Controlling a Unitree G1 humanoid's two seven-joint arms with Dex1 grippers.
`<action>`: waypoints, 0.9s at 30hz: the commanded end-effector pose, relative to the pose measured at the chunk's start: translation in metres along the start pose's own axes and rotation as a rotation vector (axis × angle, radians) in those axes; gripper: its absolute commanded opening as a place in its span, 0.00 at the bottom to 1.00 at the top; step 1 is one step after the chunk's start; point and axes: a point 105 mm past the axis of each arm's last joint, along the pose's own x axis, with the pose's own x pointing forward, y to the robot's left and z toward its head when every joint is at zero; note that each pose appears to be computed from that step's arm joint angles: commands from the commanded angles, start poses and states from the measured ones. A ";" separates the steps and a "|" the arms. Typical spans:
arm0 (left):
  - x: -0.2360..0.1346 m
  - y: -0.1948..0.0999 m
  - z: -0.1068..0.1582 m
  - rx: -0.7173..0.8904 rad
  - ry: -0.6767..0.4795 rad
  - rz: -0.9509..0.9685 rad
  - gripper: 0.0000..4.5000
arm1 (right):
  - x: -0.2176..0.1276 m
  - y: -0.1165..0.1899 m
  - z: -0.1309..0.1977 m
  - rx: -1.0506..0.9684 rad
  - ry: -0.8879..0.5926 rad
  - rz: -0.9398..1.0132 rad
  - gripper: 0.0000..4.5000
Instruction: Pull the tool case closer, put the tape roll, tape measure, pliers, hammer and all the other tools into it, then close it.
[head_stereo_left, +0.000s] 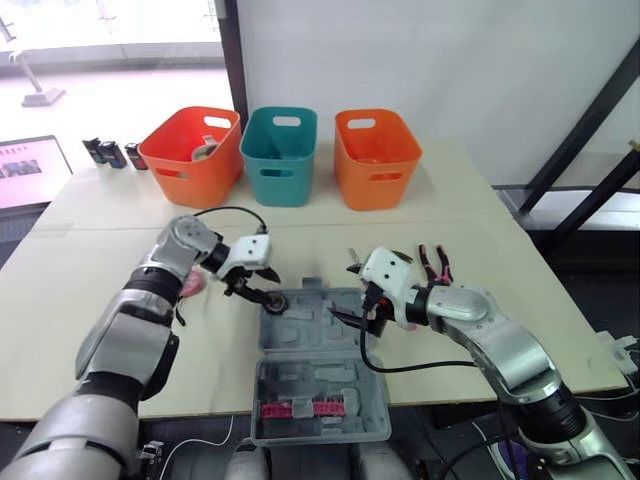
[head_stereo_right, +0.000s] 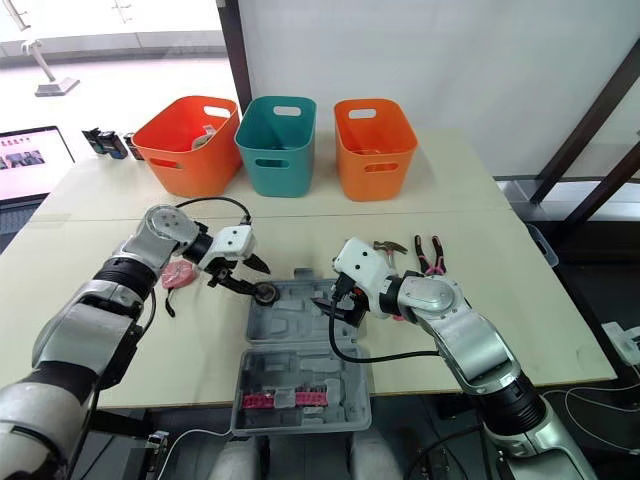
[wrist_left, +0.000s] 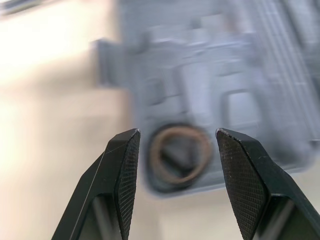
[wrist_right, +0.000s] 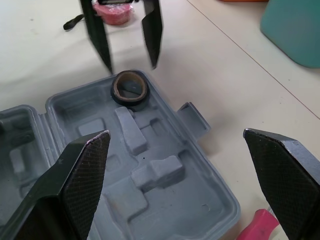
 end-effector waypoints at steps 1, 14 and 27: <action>-0.011 0.006 -0.003 -0.013 -0.005 0.066 0.56 | -0.002 0.000 0.010 -0.027 -0.037 -0.010 1.00; -0.014 0.000 -0.009 -0.083 -0.059 0.067 0.18 | 0.001 0.003 0.011 -0.029 -0.036 0.003 1.00; 0.004 -0.009 -0.013 -0.160 -0.202 0.134 0.18 | 0.000 0.004 0.009 -0.029 -0.029 -0.002 1.00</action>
